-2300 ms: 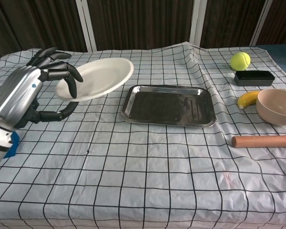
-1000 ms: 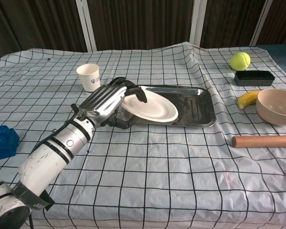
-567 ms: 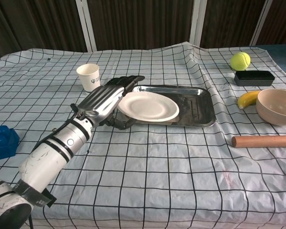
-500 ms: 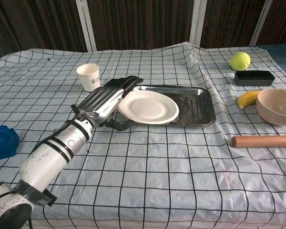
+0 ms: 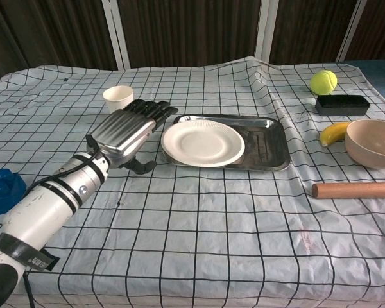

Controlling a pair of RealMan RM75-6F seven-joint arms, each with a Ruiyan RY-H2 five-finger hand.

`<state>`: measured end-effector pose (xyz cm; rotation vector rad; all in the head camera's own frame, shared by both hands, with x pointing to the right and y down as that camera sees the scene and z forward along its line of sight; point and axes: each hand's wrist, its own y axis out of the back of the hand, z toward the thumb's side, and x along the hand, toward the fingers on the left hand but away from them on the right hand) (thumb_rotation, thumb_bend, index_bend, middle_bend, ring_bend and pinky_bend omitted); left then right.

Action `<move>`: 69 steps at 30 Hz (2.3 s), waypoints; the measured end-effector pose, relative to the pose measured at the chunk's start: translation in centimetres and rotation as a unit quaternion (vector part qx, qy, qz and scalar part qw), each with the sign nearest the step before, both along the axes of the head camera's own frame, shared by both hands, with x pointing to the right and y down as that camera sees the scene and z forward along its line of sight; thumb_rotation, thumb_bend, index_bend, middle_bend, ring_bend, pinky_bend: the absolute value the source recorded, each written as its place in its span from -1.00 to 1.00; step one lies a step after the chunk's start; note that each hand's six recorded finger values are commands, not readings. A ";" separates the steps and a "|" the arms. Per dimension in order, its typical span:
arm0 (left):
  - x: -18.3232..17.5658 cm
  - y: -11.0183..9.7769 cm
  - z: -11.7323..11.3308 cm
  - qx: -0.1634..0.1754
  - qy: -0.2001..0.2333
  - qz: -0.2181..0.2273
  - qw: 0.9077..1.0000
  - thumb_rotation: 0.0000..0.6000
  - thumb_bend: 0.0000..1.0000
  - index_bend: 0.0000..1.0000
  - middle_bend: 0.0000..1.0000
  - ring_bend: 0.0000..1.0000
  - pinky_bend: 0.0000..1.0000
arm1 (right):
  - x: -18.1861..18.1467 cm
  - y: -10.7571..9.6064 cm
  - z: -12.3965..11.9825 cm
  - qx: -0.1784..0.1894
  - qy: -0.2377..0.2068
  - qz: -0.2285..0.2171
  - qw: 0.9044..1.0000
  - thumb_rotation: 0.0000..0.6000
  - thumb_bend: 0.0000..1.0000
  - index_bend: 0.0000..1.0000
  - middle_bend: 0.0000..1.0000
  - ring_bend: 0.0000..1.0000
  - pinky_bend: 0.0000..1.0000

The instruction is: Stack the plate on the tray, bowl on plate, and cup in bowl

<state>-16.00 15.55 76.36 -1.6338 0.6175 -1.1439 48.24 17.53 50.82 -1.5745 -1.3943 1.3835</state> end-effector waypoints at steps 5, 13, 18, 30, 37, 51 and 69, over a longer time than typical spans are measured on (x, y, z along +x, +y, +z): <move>-2.5 0.2 -1.7 0.014 -0.026 0.000 1.000 1.00 -0.43 -1.00 -1.00 -1.00 -1.00 | -0.7 0.3 0.6 -0.013 0.014 -0.019 1.000 1.00 -0.52 -1.00 -1.00 -1.00 -1.00; -15.4 0.9 -6.9 0.034 -0.080 -0.079 0.993 1.00 -0.19 -1.00 -1.00 -1.00 -1.00 | -5.0 0.0 3.3 -0.044 0.027 -0.113 0.992 1.00 -0.32 -0.95 -1.00 -1.00 -1.00; -21.4 2.7 -9.4 0.035 -0.041 -0.149 0.987 1.00 -0.15 -1.00 -0.98 -1.00 -1.00 | -9.6 -1.4 6.4 -0.069 0.026 -0.186 0.980 1.00 -0.07 -0.83 -1.00 -1.00 -1.00; -27.8 11.0 -14.8 0.009 0.159 -0.207 0.965 1.00 -0.30 -1.00 -0.92 -1.00 -1.00 | -25.3 -4.4 16.5 -0.116 0.002 -0.322 0.939 1.00 0.06 -0.59 -1.00 -1.00 -1.00; -29.1 13.4 -15.1 -0.004 0.164 -0.205 0.965 1.00 -0.26 -1.00 -0.91 -1.00 -1.00 | -33.4 -4.8 21.3 -0.144 -0.011 -0.362 0.921 1.00 0.38 -0.54 -1.00 -1.00 -1.00; -29.9 13.7 -14.9 -0.001 0.155 -0.216 0.964 1.00 -0.26 -1.00 -0.91 -1.00 -1.00 | -41.3 -2.7 23.4 -0.169 -0.073 -0.394 0.901 1.00 0.46 -0.50 -1.00 -1.00 -1.00; -29.6 13.6 -14.5 -0.005 0.154 -0.215 0.964 1.00 -0.26 -1.00 -0.91 -1.00 -1.00 | -39.4 -3.2 24.0 -0.165 -0.019 -0.400 0.901 1.00 0.46 -0.41 -1.00 -1.00 -1.00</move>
